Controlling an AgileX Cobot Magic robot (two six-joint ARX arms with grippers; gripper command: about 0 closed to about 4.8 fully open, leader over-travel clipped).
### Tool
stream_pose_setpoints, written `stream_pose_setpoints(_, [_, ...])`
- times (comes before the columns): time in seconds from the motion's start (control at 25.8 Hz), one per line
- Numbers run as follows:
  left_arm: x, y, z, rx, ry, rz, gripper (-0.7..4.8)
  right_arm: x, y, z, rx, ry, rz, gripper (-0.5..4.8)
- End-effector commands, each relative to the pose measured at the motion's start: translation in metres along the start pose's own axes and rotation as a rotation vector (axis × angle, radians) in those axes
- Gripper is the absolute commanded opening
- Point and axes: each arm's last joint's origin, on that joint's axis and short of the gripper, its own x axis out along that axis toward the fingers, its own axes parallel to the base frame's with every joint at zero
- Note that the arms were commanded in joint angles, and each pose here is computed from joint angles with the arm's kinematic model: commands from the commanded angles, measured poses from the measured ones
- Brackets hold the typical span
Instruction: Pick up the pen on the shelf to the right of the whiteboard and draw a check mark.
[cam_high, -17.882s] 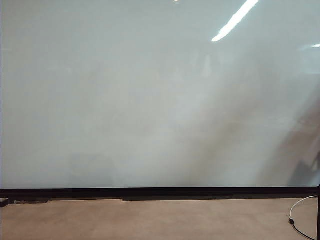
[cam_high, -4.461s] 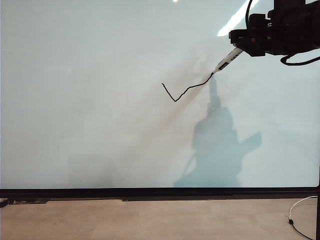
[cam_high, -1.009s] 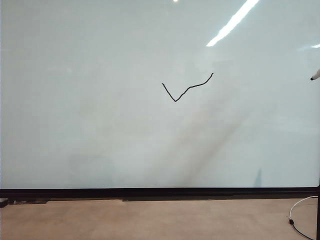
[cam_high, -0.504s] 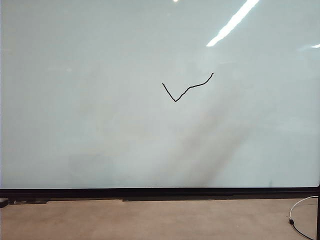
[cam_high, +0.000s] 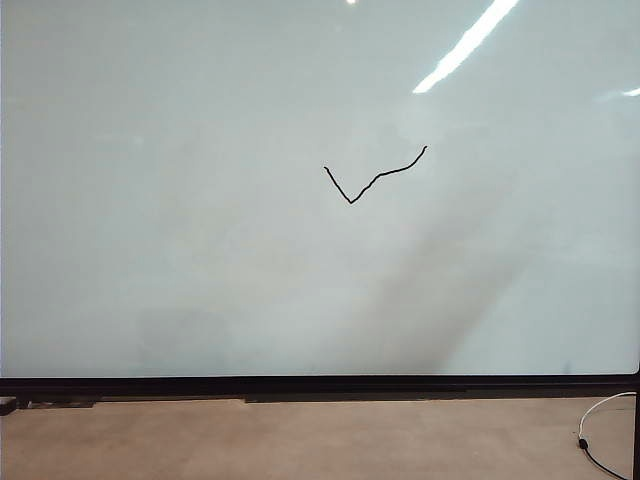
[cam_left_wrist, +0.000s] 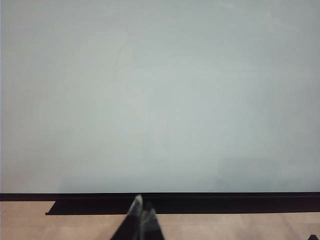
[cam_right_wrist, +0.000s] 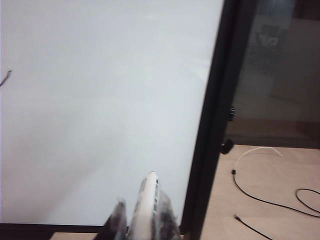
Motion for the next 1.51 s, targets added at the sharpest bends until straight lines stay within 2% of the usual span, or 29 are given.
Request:
stream_pose_setpoints(0.04, [-0.0002,0.0000,0.0016,0.004,-0.009,0.000,-0.04,0.0001,-0.0051,0.0021,0.007,-0.014,-0.040,-0.05])
stream_pose_setpoints(0.27, [-0.0002,0.0000,0.0015,0.004,-0.009,0.000,-0.05,0.0000,-0.0092,0.0018,0.001,-0.012,-0.072,-0.05])
stream_pose_setpoints(0.66, [-0.0002,0.0000,0.0016,0.004,-0.009,0.000,-0.05,0.0000,-0.0075,-0.0006,0.002,0.008,-0.008,-0.05])
stream_pose_setpoints(1.51, [-0.0002,0.0000,0.0016,0.004,-0.009,0.000,-0.05,0.0000,-0.0077,-0.0034,0.002,0.038,-0.017,-0.05])
